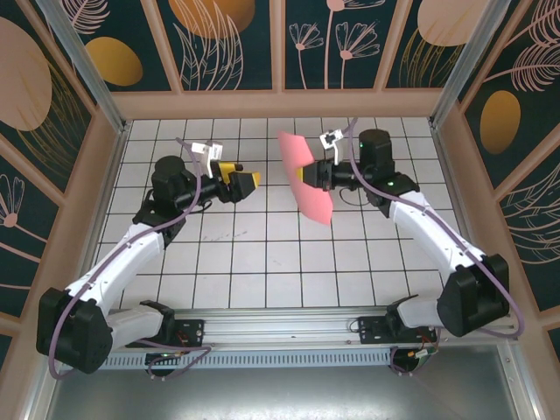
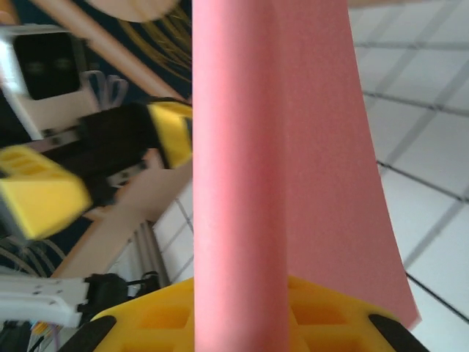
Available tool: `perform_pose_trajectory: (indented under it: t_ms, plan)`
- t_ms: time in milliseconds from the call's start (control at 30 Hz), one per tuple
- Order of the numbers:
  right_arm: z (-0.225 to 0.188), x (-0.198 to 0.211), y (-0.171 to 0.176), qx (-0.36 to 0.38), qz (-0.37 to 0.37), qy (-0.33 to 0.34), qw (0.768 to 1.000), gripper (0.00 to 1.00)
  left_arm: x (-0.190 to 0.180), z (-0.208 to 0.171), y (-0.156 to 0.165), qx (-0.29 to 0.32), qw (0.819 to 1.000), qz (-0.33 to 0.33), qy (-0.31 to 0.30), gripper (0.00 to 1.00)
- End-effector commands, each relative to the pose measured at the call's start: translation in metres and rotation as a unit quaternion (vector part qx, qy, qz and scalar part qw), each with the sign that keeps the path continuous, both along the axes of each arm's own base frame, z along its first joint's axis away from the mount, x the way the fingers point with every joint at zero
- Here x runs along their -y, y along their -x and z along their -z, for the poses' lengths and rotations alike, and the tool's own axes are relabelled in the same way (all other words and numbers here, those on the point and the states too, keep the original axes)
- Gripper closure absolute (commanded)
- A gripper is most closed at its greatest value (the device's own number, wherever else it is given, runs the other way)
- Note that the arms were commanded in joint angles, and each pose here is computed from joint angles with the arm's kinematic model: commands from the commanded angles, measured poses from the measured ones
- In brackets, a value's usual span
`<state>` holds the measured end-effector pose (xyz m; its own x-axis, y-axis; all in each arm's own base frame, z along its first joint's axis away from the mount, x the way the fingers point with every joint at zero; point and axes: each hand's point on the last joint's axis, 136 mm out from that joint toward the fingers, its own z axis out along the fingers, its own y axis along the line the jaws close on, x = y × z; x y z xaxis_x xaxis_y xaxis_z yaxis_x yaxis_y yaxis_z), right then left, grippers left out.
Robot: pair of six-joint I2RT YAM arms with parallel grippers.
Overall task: Fold a paper plane with a square sheet of paper (fold left side to right side)
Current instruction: Pick up the square sheet of paper from the center of the table, then place a square sheet of paper at the center of the table.
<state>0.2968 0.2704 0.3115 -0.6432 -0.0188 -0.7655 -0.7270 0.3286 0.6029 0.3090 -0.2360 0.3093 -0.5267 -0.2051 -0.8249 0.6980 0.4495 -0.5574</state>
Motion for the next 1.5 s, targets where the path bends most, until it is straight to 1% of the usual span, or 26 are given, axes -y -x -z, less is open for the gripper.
perform_pose_trajectory:
  t_ms: [0, 133, 267, 333, 367, 400, 500, 533, 600, 633, 667, 700, 767, 800, 833, 867, 900, 933, 1000, 1033, 1067, 1133, 1233, 1267, 1367, 1467]
  plan:
    - [-0.063, -0.003, 0.029, 0.099, -0.072, -0.043, 0.992, 0.78, 0.010, -0.047, 0.015, 0.100, 0.993, 0.060, 0.012, 0.01]
    - [-0.097, -0.006, 0.045, 0.136, -0.108, -0.064, 0.983, 0.78, 0.017, -0.064, 0.023, 0.130, 0.986, 0.102, 0.017, 0.01]
    - [-0.112, -0.012, 0.059, 0.155, -0.140, -0.075, 0.975, 0.78, 0.023, -0.068, 0.032, 0.136, 0.979, 0.145, 0.035, 0.01]
    - [-0.114, -0.015, 0.064, 0.157, -0.152, -0.079, 0.973, 0.78, 0.025, -0.066, 0.032, 0.132, 0.979, 0.152, 0.036, 0.02]
    - [-0.113, -0.016, 0.067, 0.155, -0.160, -0.081, 0.972, 0.78, 0.025, -0.076, 0.031, 0.142, 0.977, 0.153, 0.038, 0.02]
    - [-0.112, -0.017, 0.069, 0.156, -0.165, -0.082, 0.970, 0.78, 0.026, -0.075, 0.031, 0.141, 0.977, 0.157, 0.038, 0.02]
    - [-0.108, -0.019, 0.070, 0.154, -0.170, -0.081, 0.970, 0.78, 0.028, -0.074, 0.034, 0.136, 0.975, 0.170, 0.042, 0.07]
    - [-0.105, -0.019, 0.069, 0.151, -0.169, -0.081, 0.971, 0.78, 0.029, -0.074, 0.035, 0.134, 0.974, 0.176, 0.046, 0.11]
    - [-0.101, -0.019, 0.066, 0.149, -0.164, -0.077, 0.972, 0.77, 0.029, -0.073, 0.037, 0.131, 0.973, 0.185, 0.049, 0.25]
    - [-0.098, -0.020, 0.062, 0.147, -0.155, -0.072, 0.974, 0.77, 0.030, -0.073, 0.038, 0.128, 0.972, 0.188, 0.050, 0.36]
    - [-0.095, -0.019, 0.058, 0.147, -0.142, -0.065, 0.977, 0.76, 0.029, -0.071, 0.038, 0.126, 0.973, 0.187, 0.048, 0.50]
    - [-0.092, -0.019, 0.053, 0.145, -0.131, -0.059, 0.979, 0.75, 0.029, -0.070, 0.038, 0.125, 0.974, 0.184, 0.047, 0.61]
    - [-0.084, -0.016, 0.040, 0.140, -0.095, -0.043, 0.985, 0.70, 0.028, -0.067, 0.035, 0.120, 0.977, 0.171, 0.042, 0.84]
    - [-0.081, -0.014, 0.035, 0.139, -0.082, -0.037, 0.986, 0.67, 0.027, -0.067, 0.034, 0.119, 0.978, 0.165, 0.041, 0.91]
    - [-0.075, -0.012, 0.026, 0.135, -0.058, -0.025, 0.989, 0.60, 0.026, -0.065, 0.031, 0.113, 0.981, 0.155, 0.038, 0.97]
    - [-0.069, -0.010, 0.018, 0.133, -0.033, -0.012, 0.990, 0.56, 0.025, -0.059, 0.027, 0.101, 0.984, 0.144, 0.030, 0.99]
    - [-0.063, -0.006, 0.008, 0.130, -0.006, 0.003, 0.991, 0.51, 0.025, -0.047, 0.025, 0.083, 0.987, 0.135, 0.024, 1.00]
    - [-0.053, -0.001, -0.005, 0.123, 0.032, 0.026, 0.992, 0.44, 0.023, -0.037, 0.019, 0.064, 0.991, 0.117, 0.019, 1.00]
    - [-0.035, 0.016, -0.030, 0.113, 0.111, 0.071, 0.985, 0.35, 0.021, -0.019, 0.013, 0.028, 0.995, 0.099, 0.015, 1.00]
    - [-0.022, 0.029, -0.044, 0.106, 0.160, 0.099, 0.976, 0.29, 0.020, -0.008, 0.009, 0.005, 0.996, 0.088, 0.014, 1.00]
    - [-0.012, 0.041, -0.055, 0.100, 0.202, 0.121, 0.967, 0.26, 0.019, 0.006, 0.005, -0.019, 0.997, 0.076, 0.011, 1.00]
    - [0.008, 0.065, -0.072, 0.086, 0.273, 0.161, 0.945, 0.15, 0.018, 0.030, 0.000, -0.063, 0.996, 0.061, 0.009, 1.00]
    - [0.029, 0.093, -0.086, 0.061, 0.335, 0.191, 0.921, 0.07, 0.015, 0.068, -0.006, -0.122, 0.992, 0.038, -0.004, 1.00]
    - [0.035, 0.099, -0.089, 0.052, 0.347, 0.195, 0.916, 0.05, 0.013, 0.083, -0.007, -0.142, 0.989, 0.029, -0.015, 1.00]
    - [0.047, 0.111, -0.094, 0.030, 0.372, 0.195, 0.907, 0.02, 0.009, 0.117, -0.010, -0.181, 0.982, 0.011, -0.042, 1.00]
    - [0.055, 0.113, -0.097, 0.012, 0.377, 0.180, 0.908, 0.01, 0.008, 0.146, -0.014, -0.214, 0.975, 0.002, -0.065, 1.00]
